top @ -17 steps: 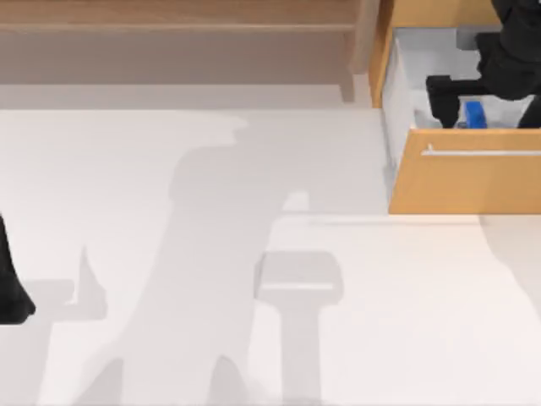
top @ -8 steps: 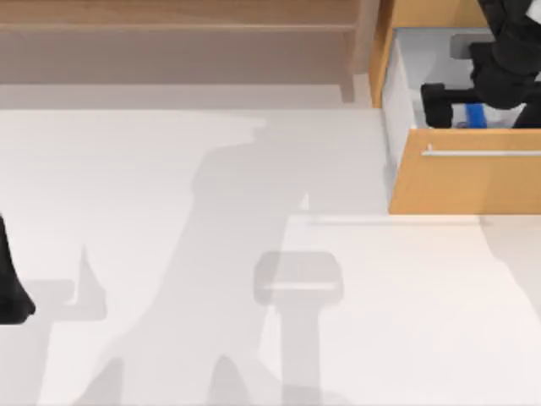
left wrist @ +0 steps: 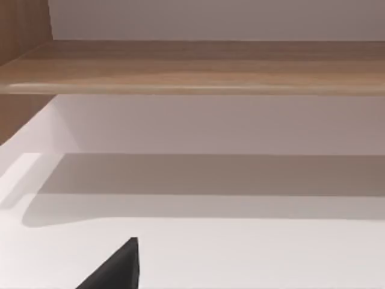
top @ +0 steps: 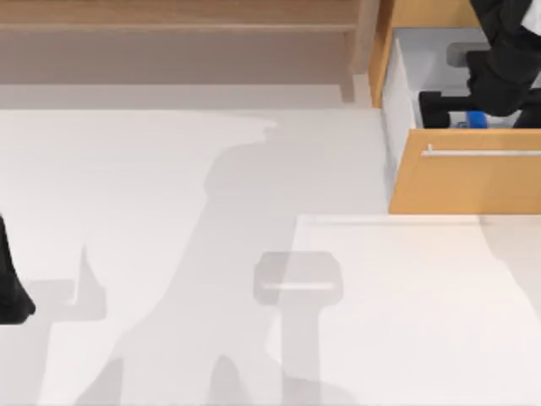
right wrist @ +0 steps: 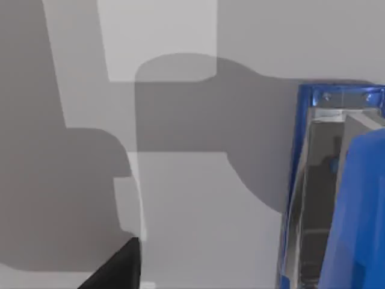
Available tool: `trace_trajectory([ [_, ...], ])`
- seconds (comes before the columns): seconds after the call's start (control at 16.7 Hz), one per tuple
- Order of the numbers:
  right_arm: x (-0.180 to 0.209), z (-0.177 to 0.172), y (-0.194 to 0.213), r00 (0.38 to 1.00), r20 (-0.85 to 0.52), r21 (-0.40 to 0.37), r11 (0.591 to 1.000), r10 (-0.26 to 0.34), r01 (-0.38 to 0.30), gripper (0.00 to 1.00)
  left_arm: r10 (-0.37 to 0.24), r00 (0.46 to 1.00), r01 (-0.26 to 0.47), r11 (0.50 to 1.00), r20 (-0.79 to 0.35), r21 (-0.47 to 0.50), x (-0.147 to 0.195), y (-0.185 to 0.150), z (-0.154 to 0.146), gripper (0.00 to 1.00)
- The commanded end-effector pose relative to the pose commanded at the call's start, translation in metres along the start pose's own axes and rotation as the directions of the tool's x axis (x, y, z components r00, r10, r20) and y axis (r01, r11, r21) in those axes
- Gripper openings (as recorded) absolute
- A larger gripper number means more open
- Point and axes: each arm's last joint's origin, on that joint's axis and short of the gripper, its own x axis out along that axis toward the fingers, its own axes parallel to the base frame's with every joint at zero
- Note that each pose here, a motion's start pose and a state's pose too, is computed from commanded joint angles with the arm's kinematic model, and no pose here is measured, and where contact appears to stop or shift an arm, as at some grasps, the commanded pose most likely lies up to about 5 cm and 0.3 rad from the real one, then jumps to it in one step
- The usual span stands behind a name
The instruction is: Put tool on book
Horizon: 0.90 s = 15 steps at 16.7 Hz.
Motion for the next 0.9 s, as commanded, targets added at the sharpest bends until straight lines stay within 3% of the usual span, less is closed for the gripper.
trace_trajectory([
  [0.72,0.0000,0.0000,0.0000,1.000,0.000,0.000,1.000,0.000,0.000,0.02,0.000,1.000,0.000,1.000,0.000,0.000,0.0000,0.0000,0.0000,1.00],
  [0.9,0.0000,0.0000,0.0000,1.000,0.000,0.000,1.000,0.000,0.000,0.00,0.000,1.000,0.000,1.000,0.000,0.000,0.0000,0.0000,0.0000,1.00],
])
